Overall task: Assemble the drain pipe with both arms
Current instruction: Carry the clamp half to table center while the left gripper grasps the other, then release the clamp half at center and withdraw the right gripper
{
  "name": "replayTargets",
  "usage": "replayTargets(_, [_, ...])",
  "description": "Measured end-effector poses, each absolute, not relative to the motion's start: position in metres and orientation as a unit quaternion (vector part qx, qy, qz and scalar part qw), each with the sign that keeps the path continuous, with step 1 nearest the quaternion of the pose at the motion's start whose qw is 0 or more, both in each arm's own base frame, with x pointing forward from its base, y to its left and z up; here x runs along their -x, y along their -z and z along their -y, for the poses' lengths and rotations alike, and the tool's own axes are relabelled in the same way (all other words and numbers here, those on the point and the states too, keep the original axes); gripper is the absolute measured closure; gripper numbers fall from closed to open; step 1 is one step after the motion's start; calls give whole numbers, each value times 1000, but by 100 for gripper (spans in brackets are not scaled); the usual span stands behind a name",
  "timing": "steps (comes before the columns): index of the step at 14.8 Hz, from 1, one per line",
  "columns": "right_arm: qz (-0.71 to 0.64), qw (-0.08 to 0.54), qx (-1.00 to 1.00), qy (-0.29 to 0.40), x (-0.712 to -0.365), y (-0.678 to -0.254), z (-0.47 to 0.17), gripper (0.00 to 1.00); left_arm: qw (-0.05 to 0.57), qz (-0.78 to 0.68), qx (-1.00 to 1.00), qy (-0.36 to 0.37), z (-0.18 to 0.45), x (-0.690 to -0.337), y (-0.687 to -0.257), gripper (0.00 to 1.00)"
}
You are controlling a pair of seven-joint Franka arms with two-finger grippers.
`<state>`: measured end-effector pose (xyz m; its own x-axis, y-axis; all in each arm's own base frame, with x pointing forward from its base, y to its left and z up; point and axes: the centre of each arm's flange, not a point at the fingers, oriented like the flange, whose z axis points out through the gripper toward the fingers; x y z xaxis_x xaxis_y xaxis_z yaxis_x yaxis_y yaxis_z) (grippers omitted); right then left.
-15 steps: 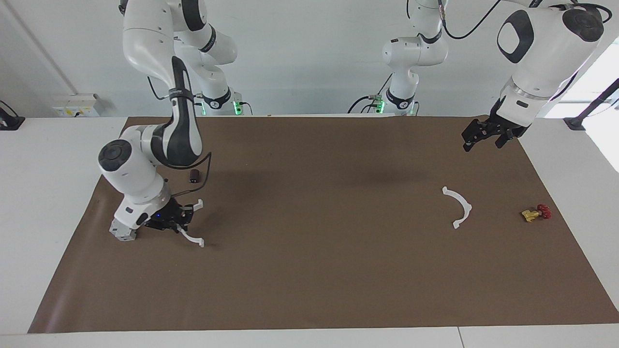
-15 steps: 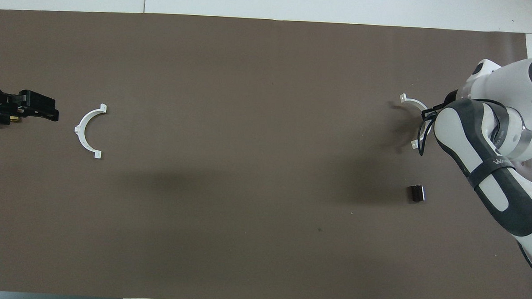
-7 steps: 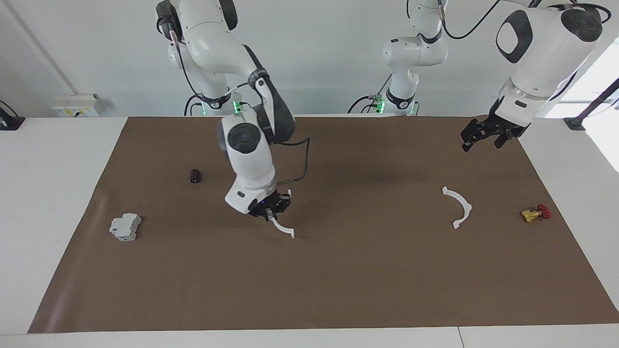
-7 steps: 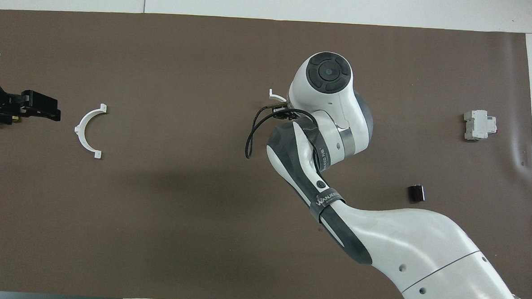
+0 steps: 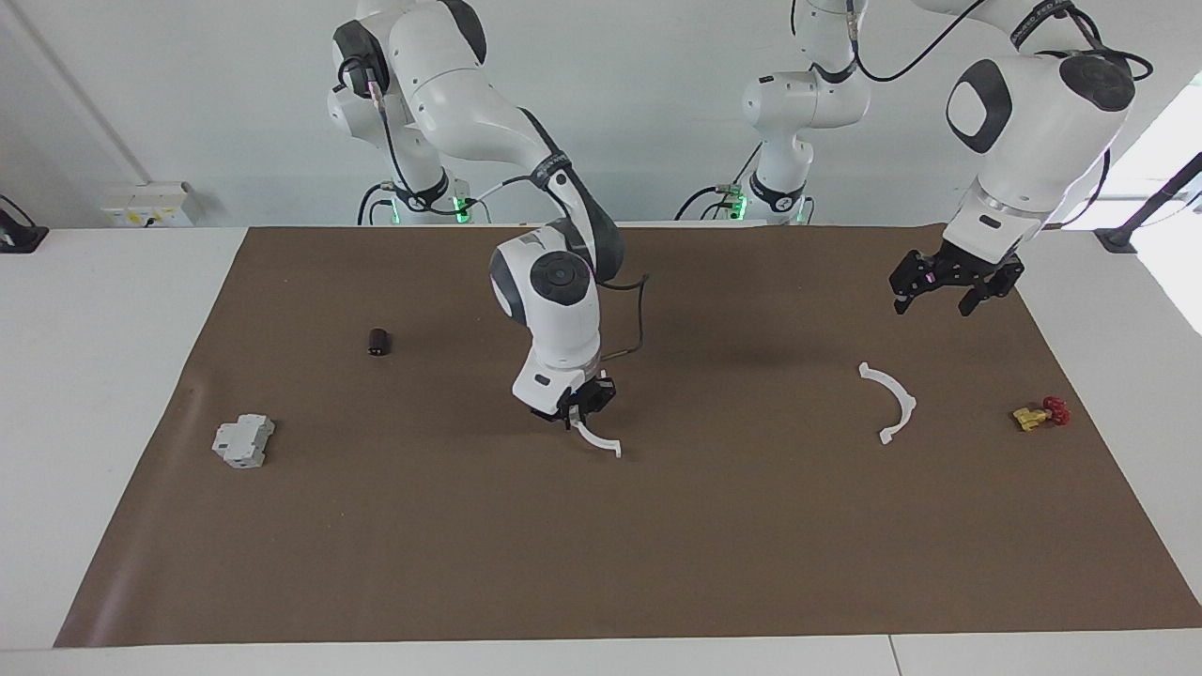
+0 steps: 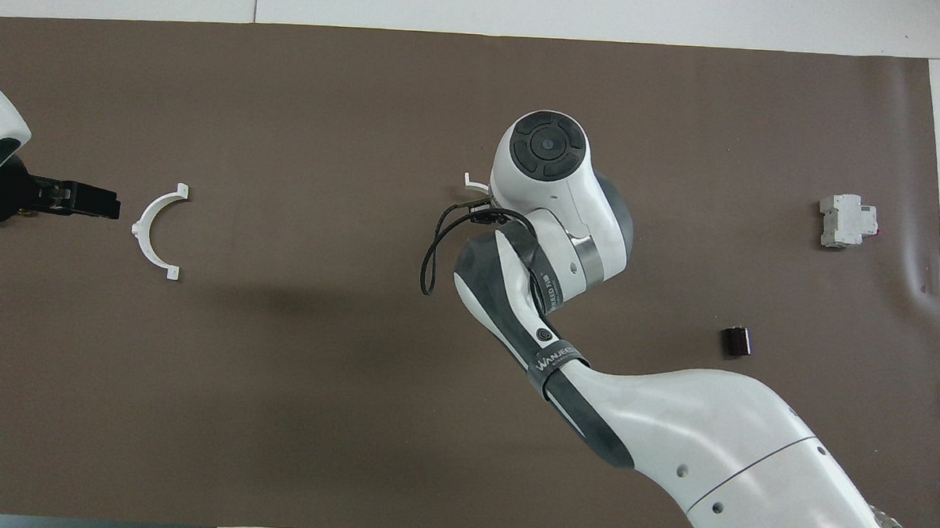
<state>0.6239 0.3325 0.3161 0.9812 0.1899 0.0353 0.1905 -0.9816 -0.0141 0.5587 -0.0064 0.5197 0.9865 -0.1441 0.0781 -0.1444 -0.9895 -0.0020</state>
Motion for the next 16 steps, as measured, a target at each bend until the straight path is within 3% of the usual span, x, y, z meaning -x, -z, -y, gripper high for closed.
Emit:
replayTargets(5, [100,9,995,18,-615,-290,-335,79,-1,90,-995,-53,3,-579,-442,0])
replayTargets(8, [104,12,994,24,-613,-290,-341,70,-5,101,-993,-56,-16,-593,-402,0])
replayTargets(12, [92,10,995,29,-623,-313,-333,28,-9,114,-992,-58,-45,-601,-366,0])
replayTargets(14, [65,5,998,26,-642,-368,-302,6,-9,112,-992,-53,-50,-601,-355,0])
replayTargets(15, [45,5,999,27,-650,-402,-276,0,-8,112,-992,-49,-50,-601,-350,0])
replayTargets(16, [21,4,999,26,-655,-437,-241,0,-7,113,-993,-44,-50,-601,-345,0])
